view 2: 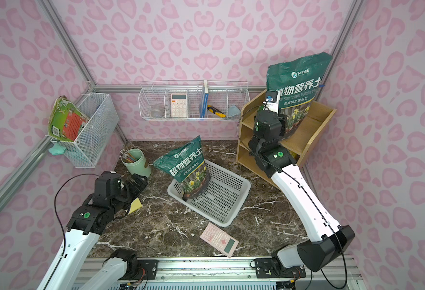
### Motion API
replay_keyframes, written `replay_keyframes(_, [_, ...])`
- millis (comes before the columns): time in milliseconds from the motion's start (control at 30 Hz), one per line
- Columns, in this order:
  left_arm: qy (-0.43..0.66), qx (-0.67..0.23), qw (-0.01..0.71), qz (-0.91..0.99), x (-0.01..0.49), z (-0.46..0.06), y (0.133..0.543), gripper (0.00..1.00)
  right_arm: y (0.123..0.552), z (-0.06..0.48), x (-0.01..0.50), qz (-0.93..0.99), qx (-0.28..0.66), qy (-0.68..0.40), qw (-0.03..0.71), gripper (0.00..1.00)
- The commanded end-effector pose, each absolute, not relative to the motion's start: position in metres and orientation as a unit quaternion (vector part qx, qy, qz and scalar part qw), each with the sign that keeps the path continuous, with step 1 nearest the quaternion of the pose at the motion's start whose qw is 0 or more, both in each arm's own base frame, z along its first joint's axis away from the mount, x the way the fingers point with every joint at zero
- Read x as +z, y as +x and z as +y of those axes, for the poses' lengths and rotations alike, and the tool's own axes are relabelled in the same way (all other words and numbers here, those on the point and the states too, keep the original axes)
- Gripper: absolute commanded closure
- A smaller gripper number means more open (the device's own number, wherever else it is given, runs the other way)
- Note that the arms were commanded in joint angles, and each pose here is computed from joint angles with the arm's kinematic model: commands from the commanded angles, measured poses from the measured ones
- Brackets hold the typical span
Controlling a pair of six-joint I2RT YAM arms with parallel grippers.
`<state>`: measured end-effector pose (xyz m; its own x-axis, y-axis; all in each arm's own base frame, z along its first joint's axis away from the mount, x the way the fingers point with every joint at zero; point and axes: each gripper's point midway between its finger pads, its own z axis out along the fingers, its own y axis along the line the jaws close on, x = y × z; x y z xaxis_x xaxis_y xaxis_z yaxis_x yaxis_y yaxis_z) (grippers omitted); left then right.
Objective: Take down the fertilizer bag from the shelf
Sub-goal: Pick up the fertilizer bag from the shelf.
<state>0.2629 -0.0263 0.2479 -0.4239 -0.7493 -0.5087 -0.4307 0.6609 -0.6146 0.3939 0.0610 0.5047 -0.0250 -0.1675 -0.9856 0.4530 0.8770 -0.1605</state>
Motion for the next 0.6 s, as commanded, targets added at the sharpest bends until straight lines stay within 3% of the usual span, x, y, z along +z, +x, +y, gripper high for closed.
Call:
replay_keyframes(0, [-0.366, -0.187, 0.406, 0.816, 0.250, -0.020, 0.261, 0.01, 0.372, 0.060, 0.534, 0.641, -0.209, 0.144, 0.724, 1.00])
replay_keyframes(333, [-0.362, -0.209, 0.412, 0.810, 0.257, -0.024, 0.258, 0.01, 0.294, 0.116, 0.538, 0.633, -0.077, 0.082, 0.766, 1.00])
replay_keyframes(567, [-0.367, -0.205, 0.424, 0.802, 0.259, -0.020, 0.254, 0.01, 0.276, 0.188, 0.501, 0.637, 0.009, -0.019, 0.771, 1.00])
